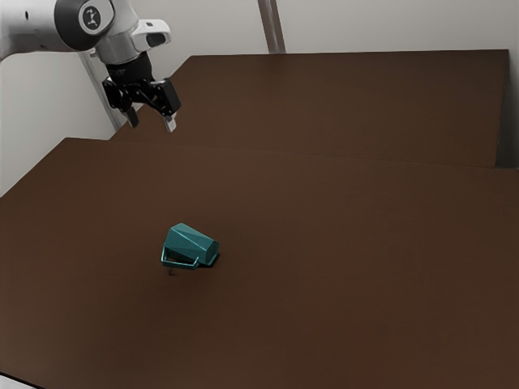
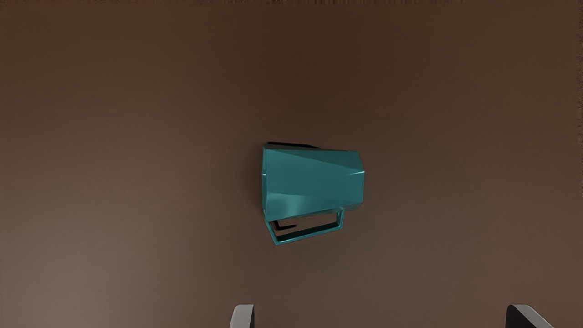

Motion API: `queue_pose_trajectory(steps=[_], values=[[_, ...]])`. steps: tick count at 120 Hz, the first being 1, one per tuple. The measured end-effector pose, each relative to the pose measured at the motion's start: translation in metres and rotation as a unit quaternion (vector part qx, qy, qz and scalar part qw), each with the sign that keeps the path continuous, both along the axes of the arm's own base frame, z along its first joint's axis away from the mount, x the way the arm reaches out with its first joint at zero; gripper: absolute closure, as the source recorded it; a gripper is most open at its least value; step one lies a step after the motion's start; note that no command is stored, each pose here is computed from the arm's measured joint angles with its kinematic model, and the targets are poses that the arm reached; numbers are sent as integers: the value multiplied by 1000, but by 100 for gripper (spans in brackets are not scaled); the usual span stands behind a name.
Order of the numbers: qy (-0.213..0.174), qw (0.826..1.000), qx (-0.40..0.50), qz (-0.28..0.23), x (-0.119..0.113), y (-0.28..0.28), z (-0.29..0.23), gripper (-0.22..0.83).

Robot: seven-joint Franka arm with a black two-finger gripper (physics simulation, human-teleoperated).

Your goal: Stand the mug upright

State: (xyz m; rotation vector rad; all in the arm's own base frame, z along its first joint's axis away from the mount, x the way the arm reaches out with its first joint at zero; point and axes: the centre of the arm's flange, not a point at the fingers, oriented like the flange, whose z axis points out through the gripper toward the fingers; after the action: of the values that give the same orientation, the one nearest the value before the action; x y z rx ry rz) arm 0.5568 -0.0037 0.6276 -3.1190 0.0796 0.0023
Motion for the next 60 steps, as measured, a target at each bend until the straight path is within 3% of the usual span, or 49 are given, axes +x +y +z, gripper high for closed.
queue_pose_trajectory(steps=[32,60], values=[[6,1000,-3,-5,-1,-4,-6,0],[50,997,-55,2,-6,-10,-61,0]])
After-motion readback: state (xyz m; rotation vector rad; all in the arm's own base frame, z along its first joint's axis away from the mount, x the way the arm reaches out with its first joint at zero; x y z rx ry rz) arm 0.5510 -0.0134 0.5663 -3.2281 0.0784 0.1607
